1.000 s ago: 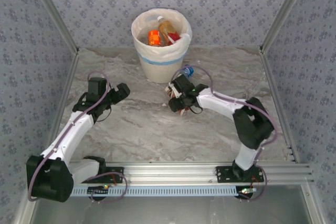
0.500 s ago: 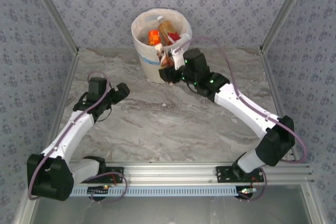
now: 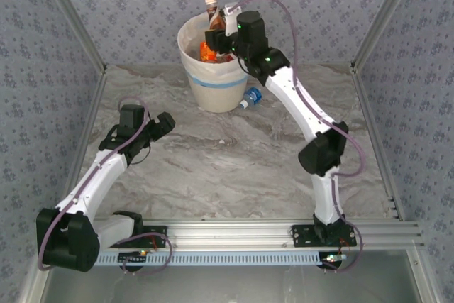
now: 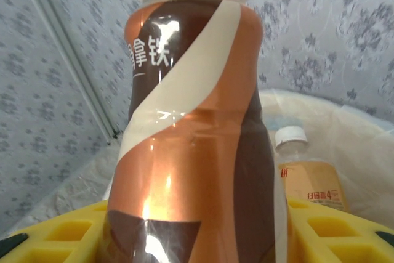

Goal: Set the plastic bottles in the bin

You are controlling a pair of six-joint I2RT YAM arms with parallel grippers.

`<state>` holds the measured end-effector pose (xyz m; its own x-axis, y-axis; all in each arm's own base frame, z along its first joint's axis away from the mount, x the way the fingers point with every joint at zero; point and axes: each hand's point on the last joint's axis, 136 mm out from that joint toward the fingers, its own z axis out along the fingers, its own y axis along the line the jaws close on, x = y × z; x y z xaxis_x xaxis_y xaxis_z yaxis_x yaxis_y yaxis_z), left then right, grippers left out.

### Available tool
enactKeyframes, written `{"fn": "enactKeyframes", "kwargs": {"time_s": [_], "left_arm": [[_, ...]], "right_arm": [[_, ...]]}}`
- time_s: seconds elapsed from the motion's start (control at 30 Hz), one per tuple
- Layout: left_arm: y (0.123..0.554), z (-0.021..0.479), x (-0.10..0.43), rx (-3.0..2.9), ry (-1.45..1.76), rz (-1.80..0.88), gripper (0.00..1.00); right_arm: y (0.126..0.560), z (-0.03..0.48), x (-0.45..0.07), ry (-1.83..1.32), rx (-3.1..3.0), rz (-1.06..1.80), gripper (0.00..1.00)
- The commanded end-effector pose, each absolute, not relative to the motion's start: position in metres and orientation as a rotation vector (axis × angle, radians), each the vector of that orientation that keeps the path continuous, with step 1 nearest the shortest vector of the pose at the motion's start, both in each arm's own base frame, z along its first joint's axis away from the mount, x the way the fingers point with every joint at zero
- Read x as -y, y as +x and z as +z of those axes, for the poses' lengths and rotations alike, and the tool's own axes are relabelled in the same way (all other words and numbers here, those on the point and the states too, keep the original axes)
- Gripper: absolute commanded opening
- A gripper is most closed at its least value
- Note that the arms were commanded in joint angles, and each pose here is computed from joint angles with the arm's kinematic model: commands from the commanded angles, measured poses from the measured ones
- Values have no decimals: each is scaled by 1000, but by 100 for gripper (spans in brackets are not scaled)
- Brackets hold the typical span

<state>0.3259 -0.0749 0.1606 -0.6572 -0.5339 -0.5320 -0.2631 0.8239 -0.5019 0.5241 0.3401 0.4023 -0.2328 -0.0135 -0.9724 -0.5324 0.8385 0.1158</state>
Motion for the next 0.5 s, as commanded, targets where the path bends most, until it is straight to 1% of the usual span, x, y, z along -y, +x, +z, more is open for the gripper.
{"fn": "enactKeyframes", "kwargs": {"time_s": [0.0, 0.13, 0.17, 0.33, 0.47], "left_arm": [[329, 178, 74, -2264, -557, -493, 99], [330, 179, 73, -2263, -557, -485, 99], [331, 179, 73, -2263, -555, -483, 99], [335, 177, 75, -2278, -546, -485, 100], [338, 174, 77, -2283, -550, -491, 99]], "right_arm": [[538, 378, -337, -389, -1847, 396, 58], [546, 369, -329, -354, -1881, 329, 82], [545, 372, -327, -355, -1879, 318, 86], [530, 392, -297, -351, -1898, 256, 93], [527, 389, -246, -208, -1962, 260, 98]]}}
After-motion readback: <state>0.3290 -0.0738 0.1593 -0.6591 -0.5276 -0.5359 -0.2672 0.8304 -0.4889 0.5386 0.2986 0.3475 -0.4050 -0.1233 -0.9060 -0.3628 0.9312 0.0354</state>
